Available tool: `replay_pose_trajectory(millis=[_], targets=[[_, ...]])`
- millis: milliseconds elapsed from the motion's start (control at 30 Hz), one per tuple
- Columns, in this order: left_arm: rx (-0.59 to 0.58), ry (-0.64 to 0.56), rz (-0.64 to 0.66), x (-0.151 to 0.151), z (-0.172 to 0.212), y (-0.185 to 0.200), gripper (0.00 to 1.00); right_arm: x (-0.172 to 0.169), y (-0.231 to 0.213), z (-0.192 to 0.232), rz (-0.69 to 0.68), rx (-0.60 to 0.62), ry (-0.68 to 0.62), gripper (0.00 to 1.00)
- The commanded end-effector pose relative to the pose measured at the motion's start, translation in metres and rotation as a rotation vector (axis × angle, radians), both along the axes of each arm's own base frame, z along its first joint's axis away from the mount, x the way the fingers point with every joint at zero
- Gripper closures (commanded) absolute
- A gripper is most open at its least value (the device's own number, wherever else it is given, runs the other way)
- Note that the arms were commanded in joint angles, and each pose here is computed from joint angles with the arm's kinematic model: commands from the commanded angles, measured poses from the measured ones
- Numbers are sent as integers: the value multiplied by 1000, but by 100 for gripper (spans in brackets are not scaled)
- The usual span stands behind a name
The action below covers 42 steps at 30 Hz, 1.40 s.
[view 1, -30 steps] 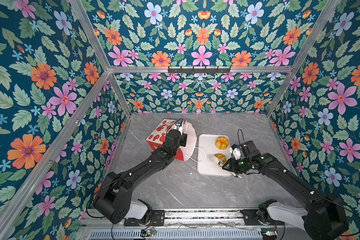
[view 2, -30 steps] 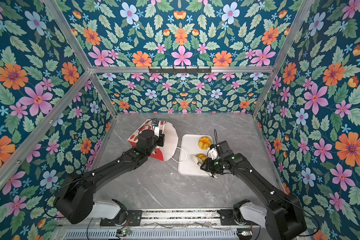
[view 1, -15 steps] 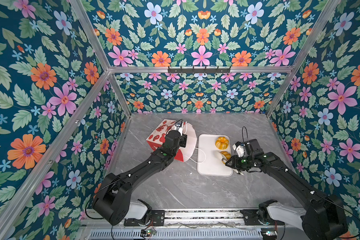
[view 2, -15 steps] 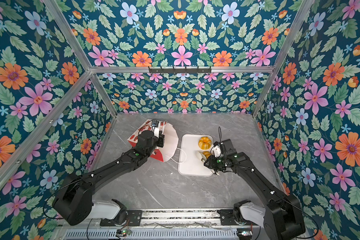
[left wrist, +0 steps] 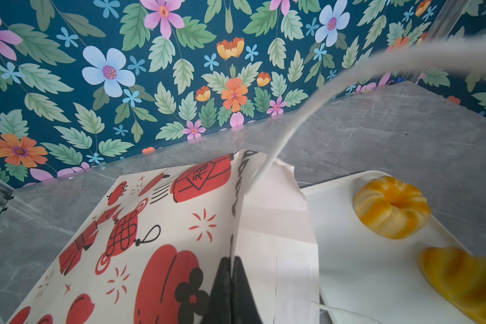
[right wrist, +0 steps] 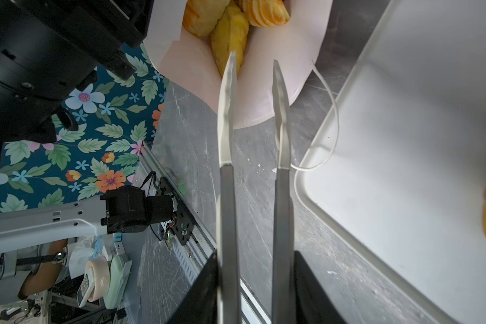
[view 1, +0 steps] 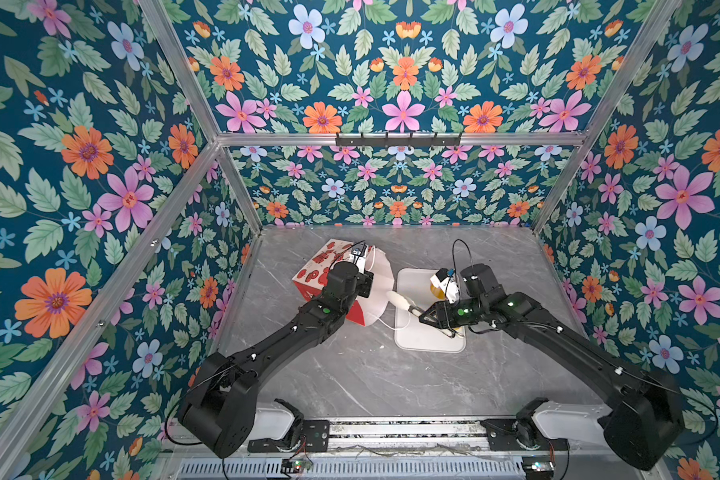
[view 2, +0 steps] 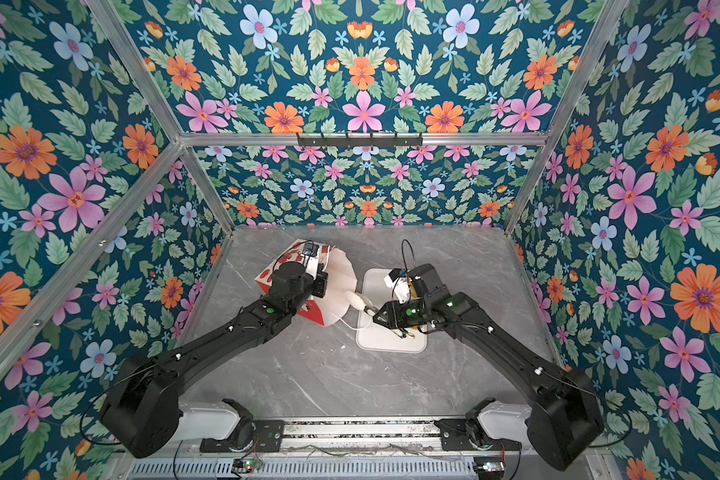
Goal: Take the fake bread out of the paper bag
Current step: 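Move the open tongs with the right gripper back into the bag, then close the tongs on the long striped bread inside the bag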
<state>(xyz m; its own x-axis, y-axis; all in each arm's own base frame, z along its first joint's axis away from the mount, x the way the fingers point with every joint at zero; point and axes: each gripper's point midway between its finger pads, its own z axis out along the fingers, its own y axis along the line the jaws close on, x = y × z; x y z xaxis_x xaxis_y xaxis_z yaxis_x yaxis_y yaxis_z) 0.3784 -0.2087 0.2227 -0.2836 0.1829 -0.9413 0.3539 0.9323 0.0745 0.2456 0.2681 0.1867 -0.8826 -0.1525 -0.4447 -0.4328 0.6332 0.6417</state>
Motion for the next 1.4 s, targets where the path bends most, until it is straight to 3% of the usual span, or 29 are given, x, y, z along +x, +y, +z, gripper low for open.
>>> replay_pose_trajectory(millis=[0,333,700,1233,1367], targets=[[16,-16,-44,-4,3,-4,100,14,29,6,74,24,-92,59],[51,32,-86,-14,-5,-5,100,65,56,-32,88,-97,-177,55],[44,49,-113,-17,-4,-9,100,95,71,-60,105,-155,-208,51],[19,49,-135,-14,-2,-17,100,110,91,-81,129,-137,-165,50],[16,46,-137,-14,-1,-17,100,109,95,-84,139,-142,-160,54]])
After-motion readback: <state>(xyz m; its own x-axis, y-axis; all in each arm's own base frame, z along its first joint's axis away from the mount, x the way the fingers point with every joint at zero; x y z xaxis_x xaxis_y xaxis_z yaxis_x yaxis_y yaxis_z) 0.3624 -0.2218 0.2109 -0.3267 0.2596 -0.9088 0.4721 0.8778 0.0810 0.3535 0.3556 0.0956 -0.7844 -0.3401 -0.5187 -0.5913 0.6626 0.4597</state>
